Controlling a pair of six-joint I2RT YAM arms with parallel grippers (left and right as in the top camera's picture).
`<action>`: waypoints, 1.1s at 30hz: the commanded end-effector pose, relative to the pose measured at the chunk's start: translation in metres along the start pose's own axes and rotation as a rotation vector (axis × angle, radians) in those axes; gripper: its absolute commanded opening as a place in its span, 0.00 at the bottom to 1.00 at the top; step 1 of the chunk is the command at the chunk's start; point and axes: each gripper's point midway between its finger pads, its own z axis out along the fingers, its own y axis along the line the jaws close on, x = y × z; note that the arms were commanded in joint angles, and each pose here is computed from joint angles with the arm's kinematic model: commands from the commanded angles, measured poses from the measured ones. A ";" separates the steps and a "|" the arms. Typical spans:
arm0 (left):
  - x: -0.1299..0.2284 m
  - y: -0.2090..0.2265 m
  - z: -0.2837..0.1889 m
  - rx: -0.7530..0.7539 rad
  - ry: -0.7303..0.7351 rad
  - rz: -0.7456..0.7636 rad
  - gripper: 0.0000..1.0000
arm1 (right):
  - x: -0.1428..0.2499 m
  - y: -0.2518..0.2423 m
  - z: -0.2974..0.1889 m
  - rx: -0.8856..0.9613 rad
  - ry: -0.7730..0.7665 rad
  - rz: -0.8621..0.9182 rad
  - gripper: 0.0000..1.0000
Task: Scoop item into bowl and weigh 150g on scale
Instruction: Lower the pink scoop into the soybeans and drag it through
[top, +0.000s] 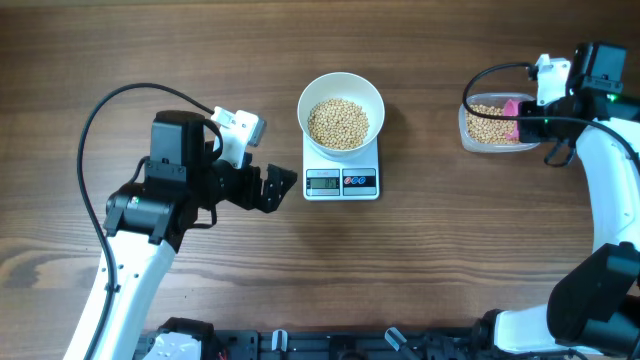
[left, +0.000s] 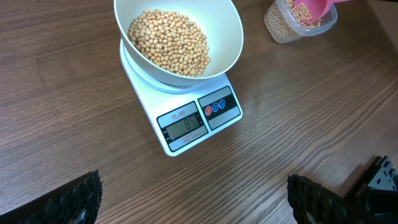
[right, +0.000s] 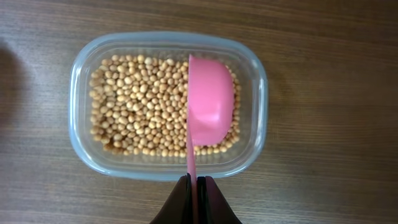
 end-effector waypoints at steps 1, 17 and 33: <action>0.000 0.000 0.001 0.010 0.001 -0.014 1.00 | 0.020 0.014 0.018 -0.056 0.055 0.011 0.04; 0.000 0.000 0.001 0.010 0.001 -0.014 1.00 | 0.028 0.049 0.021 -0.247 0.047 0.030 0.04; 0.000 0.000 0.001 0.010 0.001 -0.014 1.00 | 0.016 0.065 0.007 -0.471 -0.026 0.166 0.04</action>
